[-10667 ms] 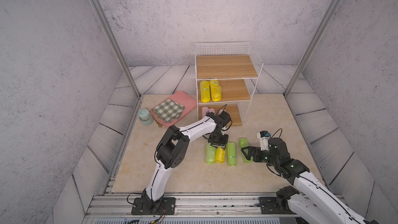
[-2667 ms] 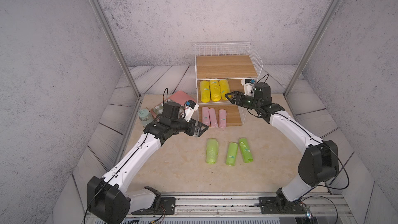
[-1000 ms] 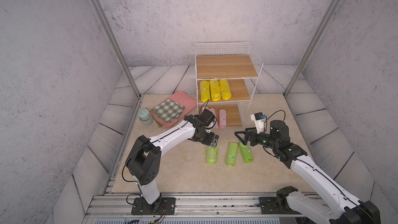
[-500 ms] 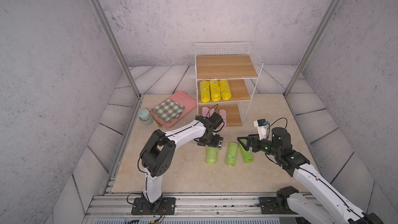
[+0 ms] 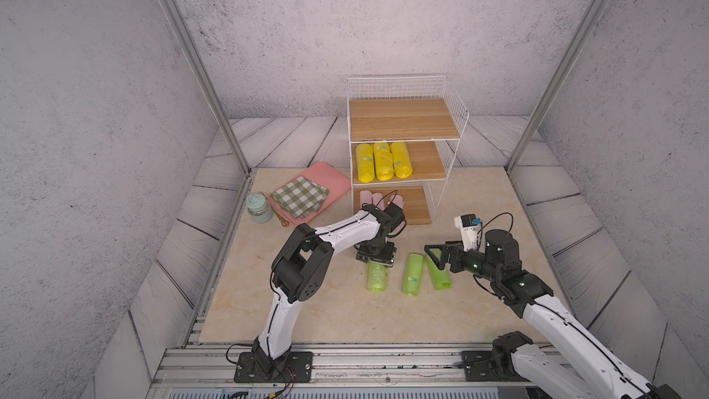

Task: Sort the rolls of trash bags by color and place them on the shelf
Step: Pick up the roll of trash bags from the center of the board.

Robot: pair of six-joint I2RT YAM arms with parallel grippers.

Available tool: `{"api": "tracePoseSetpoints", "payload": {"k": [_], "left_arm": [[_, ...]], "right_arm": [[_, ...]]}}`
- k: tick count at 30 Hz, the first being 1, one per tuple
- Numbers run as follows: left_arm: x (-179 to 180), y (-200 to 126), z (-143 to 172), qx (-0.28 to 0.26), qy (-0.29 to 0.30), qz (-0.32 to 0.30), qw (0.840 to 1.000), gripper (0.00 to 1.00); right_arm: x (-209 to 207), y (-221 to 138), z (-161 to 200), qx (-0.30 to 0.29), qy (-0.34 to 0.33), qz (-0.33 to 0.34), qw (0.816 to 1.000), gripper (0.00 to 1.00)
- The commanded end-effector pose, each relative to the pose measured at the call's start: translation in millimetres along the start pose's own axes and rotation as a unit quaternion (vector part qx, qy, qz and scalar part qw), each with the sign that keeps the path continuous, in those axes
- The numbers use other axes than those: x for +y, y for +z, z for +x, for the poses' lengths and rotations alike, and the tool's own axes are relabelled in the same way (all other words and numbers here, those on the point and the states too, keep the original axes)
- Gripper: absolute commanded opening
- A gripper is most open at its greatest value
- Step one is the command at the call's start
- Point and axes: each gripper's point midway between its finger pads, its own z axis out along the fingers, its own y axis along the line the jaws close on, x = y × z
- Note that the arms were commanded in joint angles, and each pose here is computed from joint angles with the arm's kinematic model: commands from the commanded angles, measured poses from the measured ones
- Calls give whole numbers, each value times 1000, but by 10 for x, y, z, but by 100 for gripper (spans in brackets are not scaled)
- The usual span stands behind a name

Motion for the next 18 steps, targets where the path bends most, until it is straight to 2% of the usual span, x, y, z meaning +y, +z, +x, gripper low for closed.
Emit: {"api": "tracePoseSetpoints", "payload": {"k": [1,6,11,14,18], "left_arm": [[47,28,23,15,5,-15,1000,68],[49,76,28,23,6,-11,1000,59],[23,90,34,26,9,-1,1000,44],[16,71,41,24,11,5,1000,30],[-2,12,44,14,15,20,1000,0]], "right_arm": [[-57,-24,24,-3,-2,14,1000,99],[-86,-4,82,0,5,15,1000,99],[-89,-20,83,-1,4,18,1000,99],[-76,-38,74,-4,2,17,1000,99],[-58,-65,71,-8,-3,13,1000,99]]}}
